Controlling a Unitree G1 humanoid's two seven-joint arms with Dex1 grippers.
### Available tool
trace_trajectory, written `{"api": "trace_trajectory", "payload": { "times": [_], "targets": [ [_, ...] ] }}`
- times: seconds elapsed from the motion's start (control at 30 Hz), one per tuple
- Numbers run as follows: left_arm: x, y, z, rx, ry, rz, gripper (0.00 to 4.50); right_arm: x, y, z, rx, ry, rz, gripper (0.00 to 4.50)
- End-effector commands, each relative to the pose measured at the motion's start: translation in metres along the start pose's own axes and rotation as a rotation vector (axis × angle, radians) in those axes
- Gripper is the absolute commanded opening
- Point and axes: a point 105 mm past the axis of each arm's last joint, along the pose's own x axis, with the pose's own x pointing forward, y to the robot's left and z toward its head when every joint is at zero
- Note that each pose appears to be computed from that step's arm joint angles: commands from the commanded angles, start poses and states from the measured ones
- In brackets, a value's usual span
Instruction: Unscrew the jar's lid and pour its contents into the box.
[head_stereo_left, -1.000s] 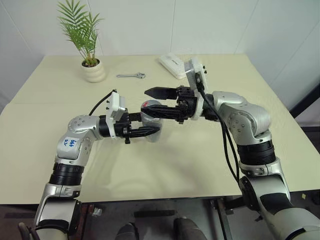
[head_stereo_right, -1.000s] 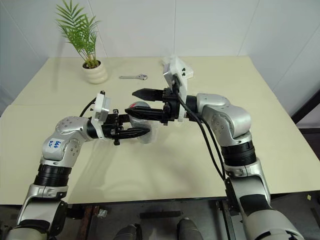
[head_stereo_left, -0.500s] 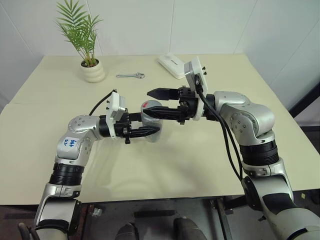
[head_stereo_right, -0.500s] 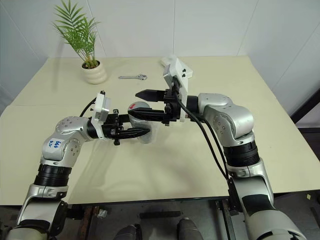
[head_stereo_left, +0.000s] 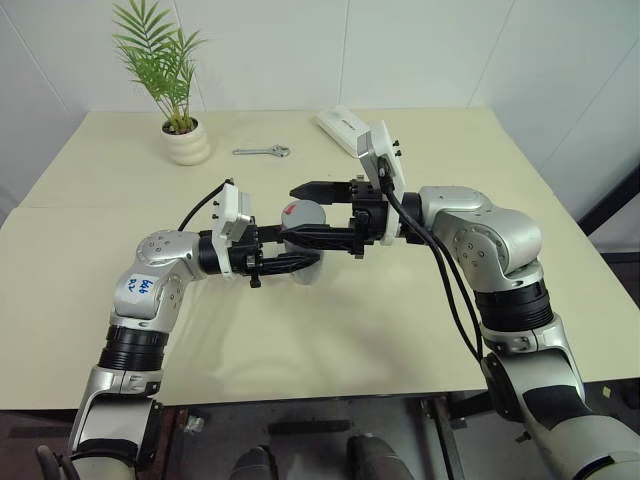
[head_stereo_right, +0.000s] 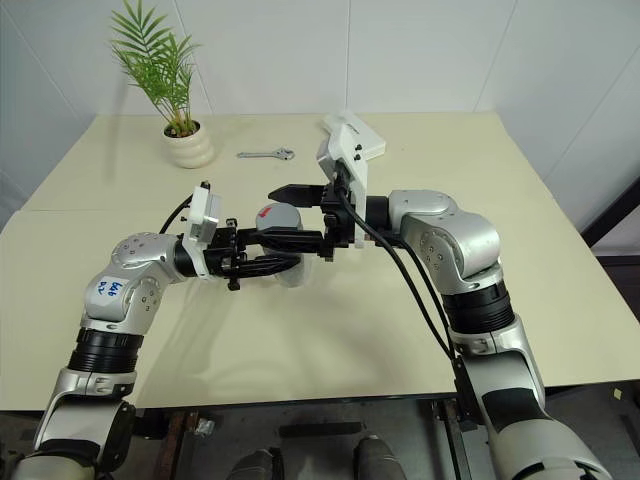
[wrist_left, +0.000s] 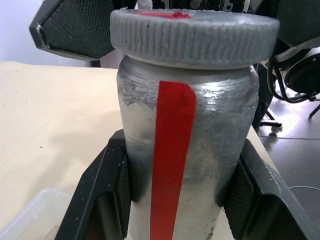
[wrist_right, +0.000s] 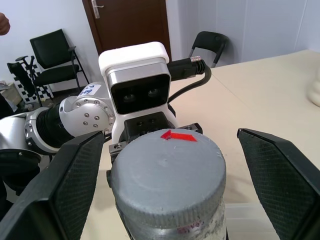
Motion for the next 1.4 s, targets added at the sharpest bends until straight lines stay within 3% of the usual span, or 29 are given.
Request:
{"api": "trace_trajectory", "payload": {
  "times": [0.03,0.1,0.23,0.53,0.63,0.8,0.87,1.03,1.2,1.33,1.4],
  "targets": [
    [0.002,-0.001,0.011,0.045,-0.026,-0.01,1.95,-0.003,0.002,0.015,-0.07,-0.033,0.007,4.29],
    [0.001,-0.001,0.011,0.045,-0.025,-0.01,1.95,-0.004,0.0,0.018,-0.073,-0.045,-0.004,3.91],
    [0.001,-0.001,0.011,0.046,-0.024,-0.01,1.95,-0.003,0.003,0.018,-0.075,-0.055,0.01,2.64],
    [-0.002,-0.002,0.009,0.042,-0.012,-0.01,1.95,-0.027,0.008,0.083,0.268,-0.516,0.038,2.55],
    [-0.003,-0.002,0.008,0.038,-0.011,-0.007,1.95,-0.04,0.005,0.089,0.278,-0.561,-0.009,2.55],
    [-0.008,-0.001,0.008,0.032,-0.005,0.014,1.95,-0.084,-0.022,0.035,-0.031,-0.246,-0.434,2.55],
    [-0.013,0.003,0.008,0.025,0.0,0.032,1.95,-0.118,-0.041,-0.003,-0.109,-0.108,-0.638,2.55],
    [-0.019,0.011,0.007,0.008,-0.002,0.063,1.95,-0.173,-0.06,-0.069,-0.13,0.022,-0.874,2.55],
    [-0.018,0.02,0.012,-0.012,-0.034,0.08,1.95,-0.22,-0.063,-0.129,-0.041,0.029,-1.062,2.55],
    [-0.019,0.024,0.014,-0.025,-0.047,0.103,1.95,-0.224,-0.06,-0.134,-0.015,-0.017,-1.075,2.55],
    [-0.019,0.025,0.018,-0.041,-0.075,0.108,1.95,-0.222,-0.056,-0.136,0.022,-0.049,-1.05,3.29]
  ]
}}
